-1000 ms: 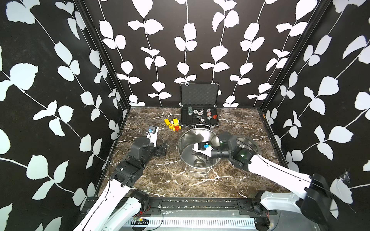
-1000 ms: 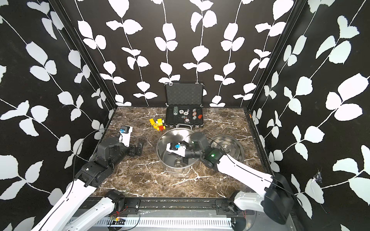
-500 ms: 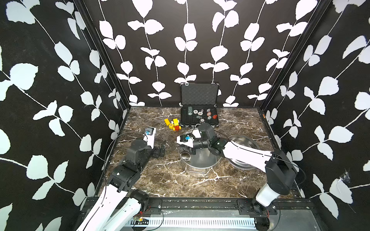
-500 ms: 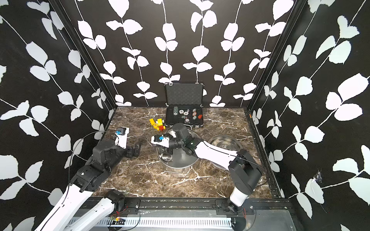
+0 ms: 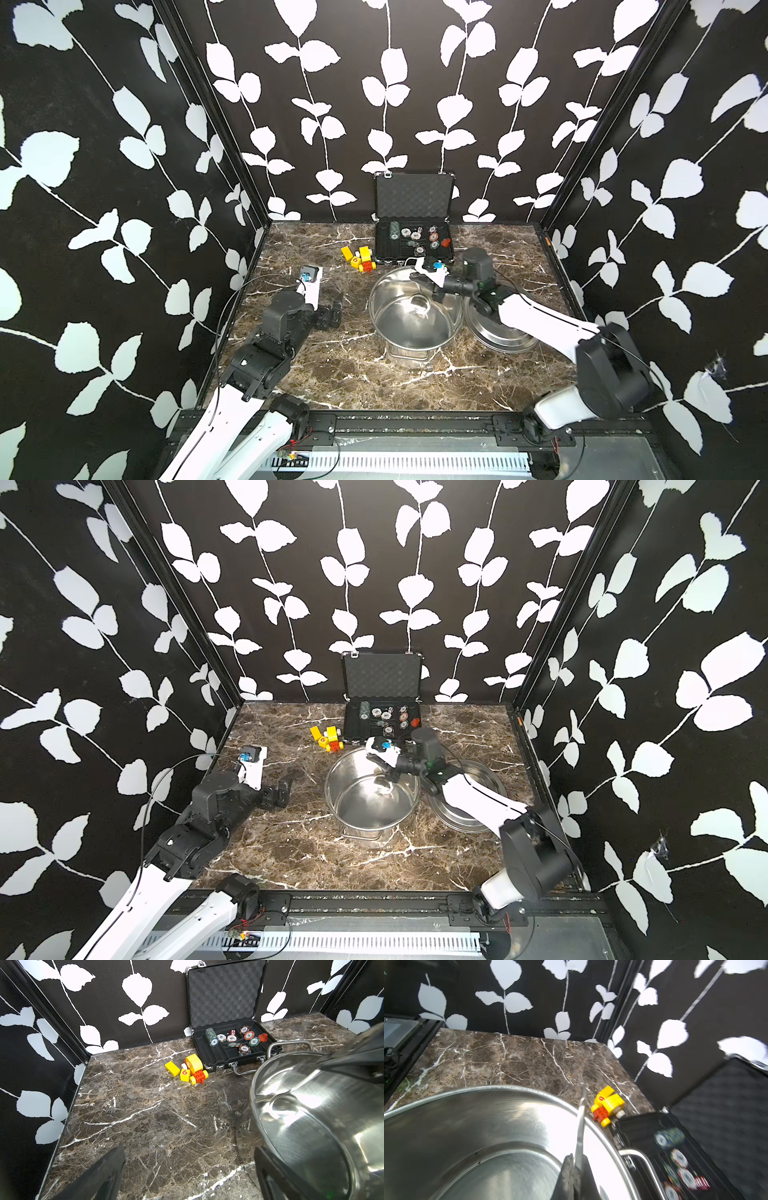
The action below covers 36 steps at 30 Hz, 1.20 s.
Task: Stir the soup with a spoon
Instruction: Stir the soup in the pan with a stick.
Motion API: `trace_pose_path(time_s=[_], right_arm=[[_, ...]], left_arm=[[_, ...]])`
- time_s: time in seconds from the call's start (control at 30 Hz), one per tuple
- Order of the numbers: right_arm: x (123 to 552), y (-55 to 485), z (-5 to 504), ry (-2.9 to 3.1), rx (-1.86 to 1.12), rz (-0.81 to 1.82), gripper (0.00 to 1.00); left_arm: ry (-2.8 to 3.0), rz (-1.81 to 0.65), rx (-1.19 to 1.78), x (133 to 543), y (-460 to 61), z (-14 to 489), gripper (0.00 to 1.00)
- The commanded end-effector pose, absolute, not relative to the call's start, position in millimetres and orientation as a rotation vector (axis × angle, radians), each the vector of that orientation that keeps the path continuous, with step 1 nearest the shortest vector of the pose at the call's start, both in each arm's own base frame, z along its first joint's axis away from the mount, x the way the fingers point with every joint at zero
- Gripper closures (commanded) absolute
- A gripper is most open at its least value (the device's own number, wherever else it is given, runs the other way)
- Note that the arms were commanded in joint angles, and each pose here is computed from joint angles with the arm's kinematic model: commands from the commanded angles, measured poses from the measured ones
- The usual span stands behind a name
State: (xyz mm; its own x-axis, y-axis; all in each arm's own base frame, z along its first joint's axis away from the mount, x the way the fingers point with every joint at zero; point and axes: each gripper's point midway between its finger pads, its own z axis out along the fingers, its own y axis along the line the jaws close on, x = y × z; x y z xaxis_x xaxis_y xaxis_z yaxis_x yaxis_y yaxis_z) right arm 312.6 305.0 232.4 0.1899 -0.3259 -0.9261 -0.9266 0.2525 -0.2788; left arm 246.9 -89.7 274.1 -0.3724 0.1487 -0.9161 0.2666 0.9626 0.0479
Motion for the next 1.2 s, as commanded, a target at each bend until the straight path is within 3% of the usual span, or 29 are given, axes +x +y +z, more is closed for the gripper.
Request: trace_pose_path(time_s=[0.0, 0.27, 0.53, 1.0, 1.17], right_arm=[[303.1, 282.4, 233.3, 1.39, -1.265, 0.615, 1.0], [254.2, 246.0, 229.7, 1.476, -1.226, 0.625, 1.0], [212.4, 252.7, 244.4, 1.441, -1.222, 0.679, 1.0], [163.5, 374.0, 256.7, 1.191, -1.52, 0.803, 1.0], [172.6, 409.3, 259.8, 1.116, -1.526, 0.84, 1.0]], left_arm=[[1.951, -0.132, 0.312, 249.4, -93.1, 275.7, 0.01], [1.951, -0.147, 0.321, 255.9, -99.3, 274.9, 0.01], [1.956, -0.184, 0.325, 260.8, -107.4, 273.7, 0.01], [1.956, -0.168, 0.33, 256.7, -103.6, 274.3, 0.01], [1.953, -0.146, 0.328, 253.3, -98.5, 275.0, 0.01]])
